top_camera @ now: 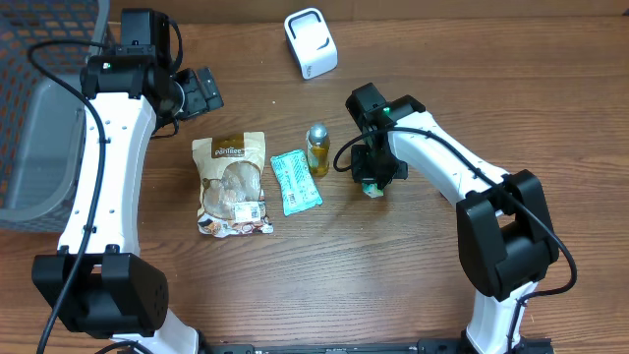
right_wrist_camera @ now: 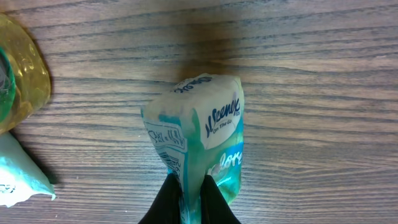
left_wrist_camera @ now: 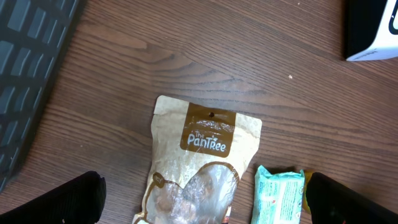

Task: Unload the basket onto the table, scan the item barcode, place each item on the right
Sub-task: 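Lower the right gripper and close it on the tissue pack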

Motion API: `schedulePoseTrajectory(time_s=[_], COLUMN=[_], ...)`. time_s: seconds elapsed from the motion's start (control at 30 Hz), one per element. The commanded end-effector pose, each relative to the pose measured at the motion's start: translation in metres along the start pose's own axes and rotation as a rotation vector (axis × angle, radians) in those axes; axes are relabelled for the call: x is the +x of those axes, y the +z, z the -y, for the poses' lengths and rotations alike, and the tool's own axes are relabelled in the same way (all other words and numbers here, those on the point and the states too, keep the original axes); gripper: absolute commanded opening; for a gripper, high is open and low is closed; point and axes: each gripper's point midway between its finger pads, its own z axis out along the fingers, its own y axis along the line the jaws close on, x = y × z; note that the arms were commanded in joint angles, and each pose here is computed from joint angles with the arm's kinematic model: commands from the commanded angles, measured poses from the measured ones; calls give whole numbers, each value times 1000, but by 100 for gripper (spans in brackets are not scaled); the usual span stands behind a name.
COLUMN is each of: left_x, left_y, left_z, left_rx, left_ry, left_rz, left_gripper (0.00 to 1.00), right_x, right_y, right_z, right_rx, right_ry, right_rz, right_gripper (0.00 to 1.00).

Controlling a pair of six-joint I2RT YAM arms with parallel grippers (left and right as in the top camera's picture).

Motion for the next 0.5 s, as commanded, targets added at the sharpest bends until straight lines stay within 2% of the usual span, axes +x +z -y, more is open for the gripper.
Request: schedulePoseTrajectory(time_s=[0.0,0.17,0.2,0.3,0.33,0.37,0.47], left_x=[-6,-6,-6,-6,-6,-6,-6], left_y=[-9,-9,-9,-9,-9,-9,-9], left_z=[3,3,3,3,3,3,3], left_rx=[13,13,13,13,13,13,13], left_ry=[13,13,13,13,13,13,13], left_rz=[27,27,27,27,27,27,27], left_gripper=[100,100,100,100,100,100,100], right_x=[-1,0,0,1,1,1,0], right_y=[-12,-12,-12,-12,-12,-12,-12], right_z=[-2,-3,-5,-6,-6,-6,-6], right_rx=[-17,-24,-34,-41,-41,-41,-43], right_ry=[6,5,5,4,4,4,4], right_rz=[30,26,21,18,18,19,22], right_gripper=[5,8,13,19,27,31,38])
